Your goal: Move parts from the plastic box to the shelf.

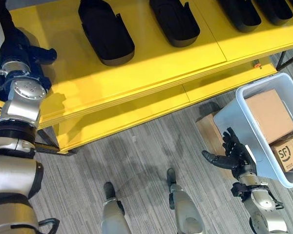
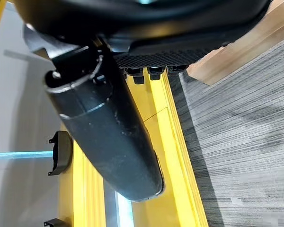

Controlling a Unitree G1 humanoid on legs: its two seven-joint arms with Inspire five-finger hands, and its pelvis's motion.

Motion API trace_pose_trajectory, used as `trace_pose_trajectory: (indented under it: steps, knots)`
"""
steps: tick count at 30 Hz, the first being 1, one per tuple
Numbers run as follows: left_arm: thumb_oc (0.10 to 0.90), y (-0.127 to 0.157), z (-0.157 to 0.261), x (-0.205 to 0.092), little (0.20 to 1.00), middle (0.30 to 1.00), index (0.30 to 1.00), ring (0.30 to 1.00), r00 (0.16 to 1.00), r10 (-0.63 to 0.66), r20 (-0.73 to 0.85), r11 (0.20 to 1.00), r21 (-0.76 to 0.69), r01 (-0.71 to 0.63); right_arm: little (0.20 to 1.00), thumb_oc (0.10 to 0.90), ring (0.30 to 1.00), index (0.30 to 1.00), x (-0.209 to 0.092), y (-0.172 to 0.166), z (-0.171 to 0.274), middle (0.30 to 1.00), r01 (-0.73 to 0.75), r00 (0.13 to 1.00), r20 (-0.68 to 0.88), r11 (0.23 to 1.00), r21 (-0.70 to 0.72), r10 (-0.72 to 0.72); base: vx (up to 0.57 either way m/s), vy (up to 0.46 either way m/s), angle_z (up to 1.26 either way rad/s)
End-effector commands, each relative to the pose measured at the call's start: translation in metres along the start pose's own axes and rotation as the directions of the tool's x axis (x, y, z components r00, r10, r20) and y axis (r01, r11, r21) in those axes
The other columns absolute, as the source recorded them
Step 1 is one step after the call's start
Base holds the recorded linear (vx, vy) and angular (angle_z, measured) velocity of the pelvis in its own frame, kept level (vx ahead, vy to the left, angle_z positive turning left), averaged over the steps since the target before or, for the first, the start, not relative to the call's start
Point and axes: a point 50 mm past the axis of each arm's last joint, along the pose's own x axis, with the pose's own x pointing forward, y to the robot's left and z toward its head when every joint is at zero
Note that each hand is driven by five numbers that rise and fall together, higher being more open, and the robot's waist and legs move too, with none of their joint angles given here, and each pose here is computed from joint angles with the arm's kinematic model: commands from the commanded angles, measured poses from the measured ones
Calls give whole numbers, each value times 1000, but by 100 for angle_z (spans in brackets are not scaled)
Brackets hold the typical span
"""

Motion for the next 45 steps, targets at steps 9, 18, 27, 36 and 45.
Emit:
trace_pose_trajectory:
  steps: [9, 18, 27, 36, 45]
  knots:
    - [900, 46, 30, 21, 1000, 1000, 1000, 1000, 986, 106, 129, 993, 43, -112, 1000, 900, 1000, 1000, 1, -20, 44, 1000, 15, 980, 198, 998, -53, -4, -1, 8, 2]
    - [900, 40, 38, 22, 1000, 1000, 1000, 1000, 985, 82, 154, 995, 51, -91, 1000, 900, 1000, 1000, 7, -19, 48, 1000, 1, 980, 201, 997, -78, 14, -9, -2, 8]
    - [900, 38, 54, 23, 1000, 1000, 1000, 1000, 976, 69, 208, 995, 62, -84, 1000, 900, 1000, 1000, 12, -22, 54, 1000, 6, 977, 214, 993, -114, 19, -1, 5, 7]
    - [900, 36, 58, 24, 1000, 1000, 1000, 1000, 974, 41, 224, 991, 113, -68, 1000, 900, 1000, 1000, 16, -26, 68, 1000, 16, 966, 258, 986, -169, 29, 8, 16, 0]
    - [900, 37, 59, 27, 1000, 1000, 1000, 1000, 972, -8, 234, 967, 248, -51, 1000, 900, 1000, 1000, 15, -34, 77, 1000, 41, 959, 282, 980, -194, 16, 4, 11, -1]
